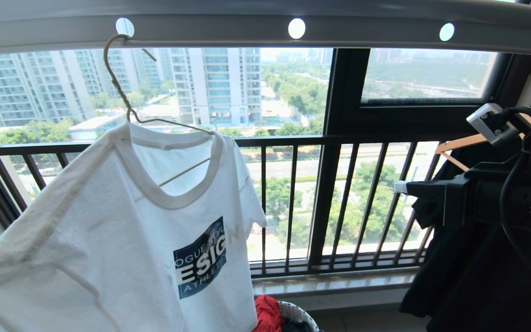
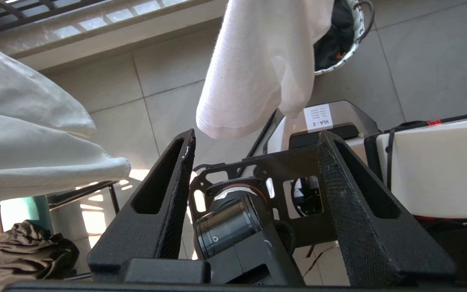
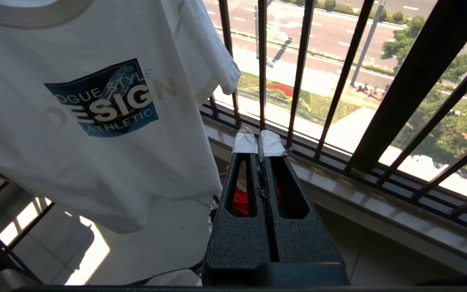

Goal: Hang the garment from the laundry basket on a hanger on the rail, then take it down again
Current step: Take the clothes off the clothes rack

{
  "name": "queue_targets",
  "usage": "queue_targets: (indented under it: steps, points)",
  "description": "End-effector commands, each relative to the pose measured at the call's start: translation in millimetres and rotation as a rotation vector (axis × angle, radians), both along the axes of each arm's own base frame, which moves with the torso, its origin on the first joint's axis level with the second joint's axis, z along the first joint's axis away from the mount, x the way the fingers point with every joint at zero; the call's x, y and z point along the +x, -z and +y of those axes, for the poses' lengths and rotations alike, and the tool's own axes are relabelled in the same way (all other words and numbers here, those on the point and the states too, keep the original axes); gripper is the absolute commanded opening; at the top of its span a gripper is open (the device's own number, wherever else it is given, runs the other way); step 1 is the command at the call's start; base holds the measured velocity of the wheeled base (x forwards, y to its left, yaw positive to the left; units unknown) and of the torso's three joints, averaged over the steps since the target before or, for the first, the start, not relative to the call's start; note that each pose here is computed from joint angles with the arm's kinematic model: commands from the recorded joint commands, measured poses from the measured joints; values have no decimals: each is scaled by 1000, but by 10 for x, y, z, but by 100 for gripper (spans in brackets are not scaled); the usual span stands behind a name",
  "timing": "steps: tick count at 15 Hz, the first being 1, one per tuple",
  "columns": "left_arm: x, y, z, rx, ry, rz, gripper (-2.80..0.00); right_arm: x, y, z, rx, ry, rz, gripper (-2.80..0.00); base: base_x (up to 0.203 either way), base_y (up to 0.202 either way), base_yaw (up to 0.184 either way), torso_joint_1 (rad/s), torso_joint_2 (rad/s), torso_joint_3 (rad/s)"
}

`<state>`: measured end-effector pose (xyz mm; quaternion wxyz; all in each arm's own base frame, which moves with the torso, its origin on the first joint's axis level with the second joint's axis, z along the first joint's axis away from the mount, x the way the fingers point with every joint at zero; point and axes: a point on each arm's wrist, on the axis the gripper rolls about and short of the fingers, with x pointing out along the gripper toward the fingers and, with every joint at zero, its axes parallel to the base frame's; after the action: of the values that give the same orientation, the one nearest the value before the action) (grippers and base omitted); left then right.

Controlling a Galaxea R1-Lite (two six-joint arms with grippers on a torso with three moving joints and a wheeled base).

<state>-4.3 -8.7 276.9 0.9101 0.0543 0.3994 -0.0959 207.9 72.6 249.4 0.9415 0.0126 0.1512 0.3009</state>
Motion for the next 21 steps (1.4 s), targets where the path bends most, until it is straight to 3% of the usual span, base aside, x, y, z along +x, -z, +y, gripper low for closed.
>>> queue_targets:
  steps: [1,2,4,7,8,9,13,18,21]
  points:
    - [-5,44,21,97,-58,-38,0,3,10,1,0,-2,3,-280,0,0,0,0,0,0]
    - [45,65,42,122,-74,-51,0,3,10,1,0,-2,3,-280,0,0,0,0,0,0]
    - [98,139,52,106,-56,-61,0,0,6,0,0,-2,2,-280,0,0,0,0,0,0]
    - [209,270,41,-32,73,-116,0,0,6,-2,0,-1,2,-280,0,0,0,0,0,0]
    - [236,330,47,-41,83,-107,-76,1,6,-3,0,1,1,-280,0,0,0,0,0,0]
    - [274,378,57,-40,87,-112,-280,-2,3,-4,0,1,0,-280,0,0,0,0,0,0]
    - [366,405,84,-28,85,-163,-280,-4,-2,-12,1,4,-3,-280,0,0,0,0,0,0]
    - [164,400,26,-4,83,-234,-280,-3,12,-11,-1,4,0,-280,0,0,0,0,0,0]
    - [207,585,46,-19,41,-147,-280,-16,10,-15,-1,3,-2,-280,0,0,0,0,0,0]
